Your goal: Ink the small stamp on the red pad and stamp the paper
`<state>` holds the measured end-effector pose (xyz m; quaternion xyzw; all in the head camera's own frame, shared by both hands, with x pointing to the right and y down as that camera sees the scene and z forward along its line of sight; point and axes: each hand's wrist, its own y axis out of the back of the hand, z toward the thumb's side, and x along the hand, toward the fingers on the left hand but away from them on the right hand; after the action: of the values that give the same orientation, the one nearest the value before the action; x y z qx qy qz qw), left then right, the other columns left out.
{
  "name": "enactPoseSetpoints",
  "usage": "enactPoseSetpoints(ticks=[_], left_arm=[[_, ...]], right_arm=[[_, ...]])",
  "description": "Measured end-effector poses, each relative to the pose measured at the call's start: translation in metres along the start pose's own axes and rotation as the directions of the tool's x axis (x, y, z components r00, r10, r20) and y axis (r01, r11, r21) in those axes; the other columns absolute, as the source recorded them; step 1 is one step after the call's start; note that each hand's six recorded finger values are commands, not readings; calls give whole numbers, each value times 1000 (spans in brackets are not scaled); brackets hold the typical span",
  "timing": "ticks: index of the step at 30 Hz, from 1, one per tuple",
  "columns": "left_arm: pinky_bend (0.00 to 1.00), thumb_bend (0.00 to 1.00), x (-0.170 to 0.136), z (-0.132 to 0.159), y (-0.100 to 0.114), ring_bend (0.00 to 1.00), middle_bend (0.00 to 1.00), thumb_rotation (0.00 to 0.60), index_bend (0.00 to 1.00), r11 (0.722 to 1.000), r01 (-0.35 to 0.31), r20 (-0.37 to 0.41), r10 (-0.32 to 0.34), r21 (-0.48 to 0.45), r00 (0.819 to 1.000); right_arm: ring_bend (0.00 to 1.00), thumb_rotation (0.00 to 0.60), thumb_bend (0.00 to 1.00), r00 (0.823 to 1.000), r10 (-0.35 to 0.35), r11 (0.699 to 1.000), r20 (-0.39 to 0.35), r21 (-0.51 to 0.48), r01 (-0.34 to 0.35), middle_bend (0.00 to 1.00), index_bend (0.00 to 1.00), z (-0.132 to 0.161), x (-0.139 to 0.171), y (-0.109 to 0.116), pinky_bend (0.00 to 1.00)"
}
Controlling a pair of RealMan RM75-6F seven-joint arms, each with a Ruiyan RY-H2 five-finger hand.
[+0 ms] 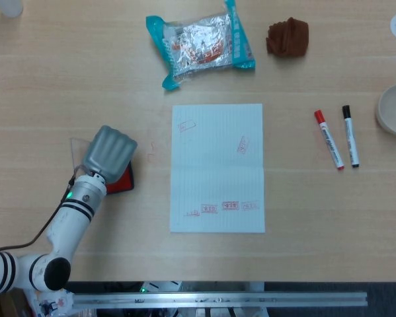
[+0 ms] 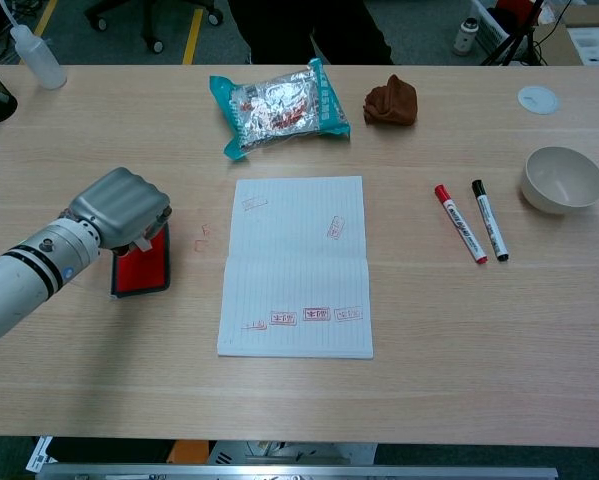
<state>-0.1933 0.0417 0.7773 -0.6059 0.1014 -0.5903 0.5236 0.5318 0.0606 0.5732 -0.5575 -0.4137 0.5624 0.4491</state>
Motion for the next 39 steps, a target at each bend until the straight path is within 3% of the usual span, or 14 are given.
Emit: enactPoseSetpoints(ticks=[24,30,39], left_arm=[[1000,271,11,7,5,1000,1000,600,609,997,59,27,-61,52,998],[1000,271,8,3,13,1000,1000,600,610,998,43,22,-44,43,999],[1000,271,-5,3,45,1000,1000,600,616,999,-28,48,27,24,998]], right_arm=[[288,600,200,1000,-5,1000,17,-4,5,359,238,-7,3,0,303],[288,600,200,1000,-10,1000,15,-7,10,359,238,-7,4,1,303],[288,600,200,1000,-11,1000,0,-12,11,359,238,-3,2,1,303]])
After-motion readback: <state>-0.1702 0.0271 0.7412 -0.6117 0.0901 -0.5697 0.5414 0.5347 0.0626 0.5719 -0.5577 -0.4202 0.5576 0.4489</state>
